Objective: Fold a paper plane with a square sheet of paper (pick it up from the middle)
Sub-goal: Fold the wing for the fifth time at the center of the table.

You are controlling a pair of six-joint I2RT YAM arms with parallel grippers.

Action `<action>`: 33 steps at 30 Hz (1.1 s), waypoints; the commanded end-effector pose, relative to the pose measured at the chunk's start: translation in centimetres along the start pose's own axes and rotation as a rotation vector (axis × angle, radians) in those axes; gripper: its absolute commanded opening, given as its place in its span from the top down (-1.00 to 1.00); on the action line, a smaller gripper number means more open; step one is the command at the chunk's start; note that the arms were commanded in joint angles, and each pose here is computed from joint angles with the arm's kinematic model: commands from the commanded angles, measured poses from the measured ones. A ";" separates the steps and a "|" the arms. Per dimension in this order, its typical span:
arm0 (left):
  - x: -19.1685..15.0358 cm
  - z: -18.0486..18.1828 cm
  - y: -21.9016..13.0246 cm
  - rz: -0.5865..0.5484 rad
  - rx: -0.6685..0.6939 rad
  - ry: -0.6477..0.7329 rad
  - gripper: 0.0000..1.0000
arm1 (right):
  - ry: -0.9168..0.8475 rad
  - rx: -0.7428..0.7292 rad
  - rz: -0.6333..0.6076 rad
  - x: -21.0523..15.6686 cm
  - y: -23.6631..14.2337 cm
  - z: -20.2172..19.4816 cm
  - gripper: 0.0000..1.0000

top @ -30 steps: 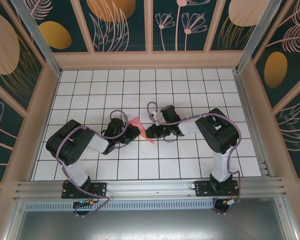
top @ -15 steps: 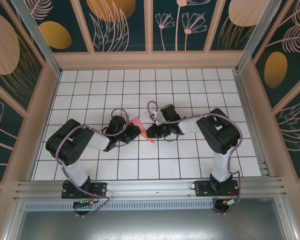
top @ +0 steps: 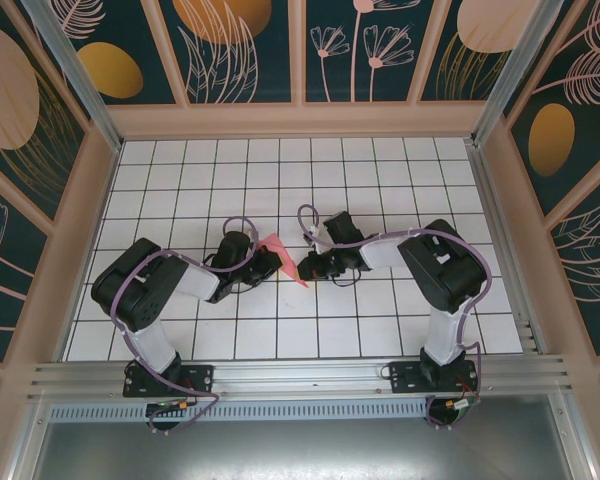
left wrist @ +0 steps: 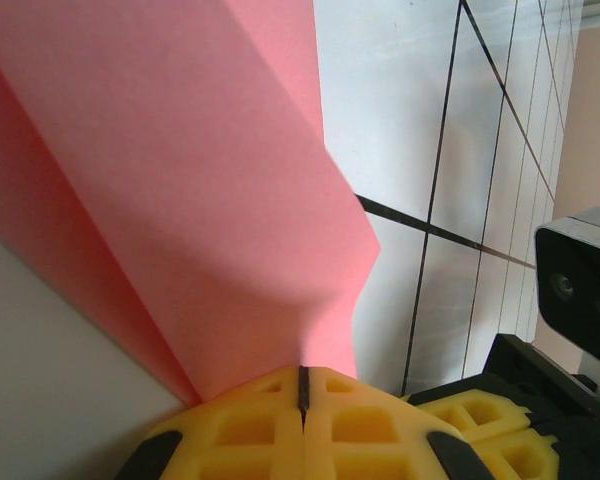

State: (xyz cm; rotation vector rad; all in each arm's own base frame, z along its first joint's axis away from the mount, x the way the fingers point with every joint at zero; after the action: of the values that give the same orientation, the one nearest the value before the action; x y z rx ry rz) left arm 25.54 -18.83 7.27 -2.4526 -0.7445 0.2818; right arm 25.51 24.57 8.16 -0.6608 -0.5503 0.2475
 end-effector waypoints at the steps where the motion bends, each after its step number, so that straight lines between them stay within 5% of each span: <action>1: 0.0 3.0 0.4 -0.038 0.141 -0.021 0.93 | 0.064 -0.081 0.090 -1.9 0.9 -1.7 0.90; 11: 0.2 3.0 0.6 -0.049 0.176 -0.020 0.96 | 0.012 -0.084 0.060 -1.3 -1.5 0.7 0.76; 22: 0.2 3.3 0.6 -0.052 0.194 -0.027 0.99 | 0.048 -0.155 0.126 -3.2 -0.2 -1.2 0.79; 33: 0.2 3.3 0.7 -0.045 0.216 -0.022 0.99 | -0.060 -0.209 -0.114 1.1 -4.8 3.6 0.67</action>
State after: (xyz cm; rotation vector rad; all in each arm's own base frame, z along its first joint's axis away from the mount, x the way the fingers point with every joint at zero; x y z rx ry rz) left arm 25.69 -18.92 7.30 -2.4354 -0.7357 0.2986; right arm 24.55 23.26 12.36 -0.8002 -0.6480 0.1586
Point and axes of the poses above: each hand's point on the last joint's axis, 136 mm out from that joint toward the fingers, its own y axis out along the fingers, its own z axis along the line the jaws close on, x = y × z, the point moved 10 cm from there along -y, back along the fingers, and after that the axes turned 13 degrees about -y, right-handed, at the moved point
